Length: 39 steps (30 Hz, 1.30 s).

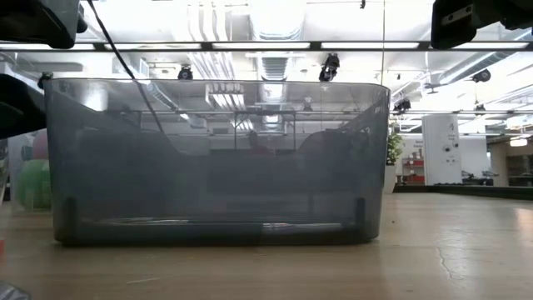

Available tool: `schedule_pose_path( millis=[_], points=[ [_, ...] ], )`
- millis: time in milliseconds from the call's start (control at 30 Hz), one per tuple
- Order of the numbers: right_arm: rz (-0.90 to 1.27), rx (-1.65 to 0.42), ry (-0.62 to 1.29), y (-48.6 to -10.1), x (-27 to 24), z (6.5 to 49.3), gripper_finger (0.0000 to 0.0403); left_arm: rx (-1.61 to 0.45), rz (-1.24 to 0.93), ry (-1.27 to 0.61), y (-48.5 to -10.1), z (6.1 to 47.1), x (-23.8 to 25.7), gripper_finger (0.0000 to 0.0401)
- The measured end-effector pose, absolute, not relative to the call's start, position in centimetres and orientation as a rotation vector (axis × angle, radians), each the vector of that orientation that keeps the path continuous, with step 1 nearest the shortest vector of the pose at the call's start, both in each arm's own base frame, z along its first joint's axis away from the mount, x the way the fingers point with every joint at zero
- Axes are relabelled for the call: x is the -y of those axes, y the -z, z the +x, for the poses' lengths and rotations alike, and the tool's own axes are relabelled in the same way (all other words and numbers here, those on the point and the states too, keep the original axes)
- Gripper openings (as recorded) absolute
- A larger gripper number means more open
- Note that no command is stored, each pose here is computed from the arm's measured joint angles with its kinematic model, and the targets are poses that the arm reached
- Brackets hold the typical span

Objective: Pick & Place Paint Supplies
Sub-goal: Put the orange scissors into the bottom transparent bin

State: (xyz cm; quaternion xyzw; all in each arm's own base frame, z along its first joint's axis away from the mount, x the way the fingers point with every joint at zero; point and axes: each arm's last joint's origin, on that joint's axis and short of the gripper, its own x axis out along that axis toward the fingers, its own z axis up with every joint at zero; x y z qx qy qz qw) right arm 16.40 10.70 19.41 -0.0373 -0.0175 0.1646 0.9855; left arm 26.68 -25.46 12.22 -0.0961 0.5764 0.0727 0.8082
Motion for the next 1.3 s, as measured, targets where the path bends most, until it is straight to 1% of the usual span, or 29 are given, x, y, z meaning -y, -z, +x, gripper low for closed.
schedule_pose_path(
  millis=[100, 400, 533, 933, 1300],
  points=[
    [-0.075, 0.036, -0.331, -19.41, -10.71, 16.40, 0.0008, -1.233, -0.205, -0.157, -12.20, 26.67, 25.43, 0.0156],
    [-0.075, 0.035, -0.331, -19.41, -10.71, 16.39, 0.0008, -1.230, -0.210, -0.164, -12.19, 26.69, 25.39, 0.0070],
    [-0.075, 0.035, -0.332, -19.41, -10.72, 16.39, 0.0008, -1.223, -0.225, -0.173, -12.21, 26.72, 25.41, 0.0046],
    [-0.075, 0.035, -0.332, -19.41, -10.72, 16.39, 0.0008, -1.207, -0.247, -0.164, -12.40, 26.89, 25.60, 0.0038],
    [-0.075, 0.035, -0.331, -19.41, -10.72, 16.39, 0.0008, -1.212, -0.320, -0.163, -13.09, 27.16, 26.01, 0.0033]
  ],
)
